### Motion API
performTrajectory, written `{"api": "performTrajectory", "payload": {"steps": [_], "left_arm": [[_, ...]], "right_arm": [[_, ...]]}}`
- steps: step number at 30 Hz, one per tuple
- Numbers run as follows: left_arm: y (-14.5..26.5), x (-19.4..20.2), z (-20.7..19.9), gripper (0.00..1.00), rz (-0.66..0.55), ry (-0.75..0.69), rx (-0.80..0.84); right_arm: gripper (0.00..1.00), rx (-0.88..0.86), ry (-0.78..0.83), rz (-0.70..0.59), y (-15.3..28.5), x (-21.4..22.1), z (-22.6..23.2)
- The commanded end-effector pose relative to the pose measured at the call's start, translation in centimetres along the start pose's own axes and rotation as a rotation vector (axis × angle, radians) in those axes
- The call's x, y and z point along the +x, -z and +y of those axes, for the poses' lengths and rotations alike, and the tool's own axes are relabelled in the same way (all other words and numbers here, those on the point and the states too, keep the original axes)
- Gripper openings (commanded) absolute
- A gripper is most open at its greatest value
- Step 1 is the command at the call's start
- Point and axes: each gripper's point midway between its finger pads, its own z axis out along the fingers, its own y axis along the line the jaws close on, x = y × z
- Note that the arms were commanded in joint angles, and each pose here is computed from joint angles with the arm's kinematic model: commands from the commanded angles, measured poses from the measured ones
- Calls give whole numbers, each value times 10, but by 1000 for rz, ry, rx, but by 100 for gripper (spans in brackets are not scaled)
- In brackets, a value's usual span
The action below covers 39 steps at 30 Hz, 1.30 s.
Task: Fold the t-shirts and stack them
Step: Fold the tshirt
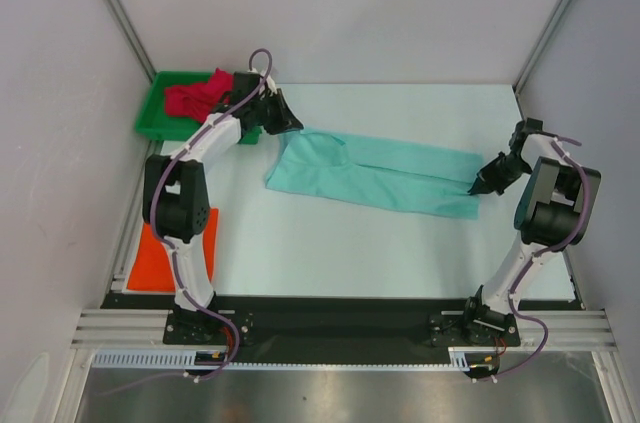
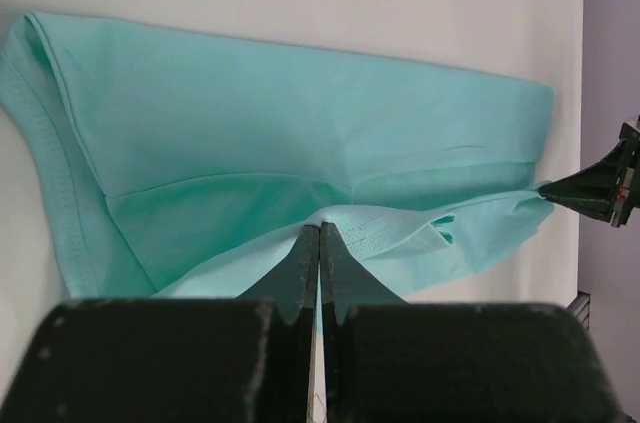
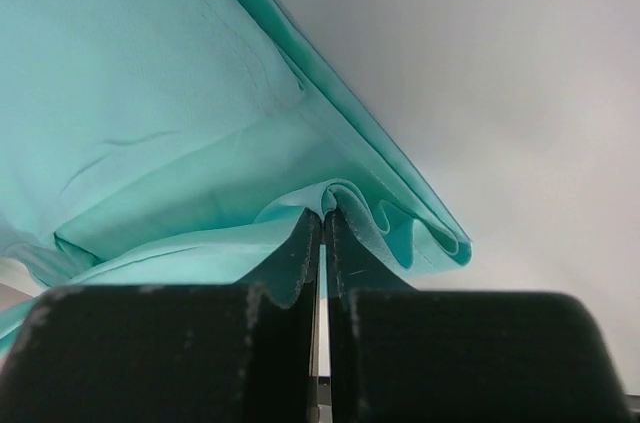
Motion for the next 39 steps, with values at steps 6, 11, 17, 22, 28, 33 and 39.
{"api": "performTrajectory", "payload": {"steps": [6,11,17,22,28,33,39], "left_arm": [[-6,-30,-4,0,-52,-9,42],[-12,-29,0,0,-44,-3,42],[-17,-27,3,0,-39,6,39],[-20,-28,4,0,-37,16,40],[-23,-25,7,0,-28,33,39],[-27,-32,6,0,-41,33,43],[-35,-36,7,0,-41,39,47]], "right_arm": [[0,-20,14,16,-7,-8,19],[0,-12,14,15,-9,-12,20],[0,-11,14,-4,-5,-22,25],[0,7,8,12,-11,-25,20],[1,6,6,22,-13,-28,18],[1,17,12,29,-16,-30,16],[2,17,8,40,-17,-29,16]]}}
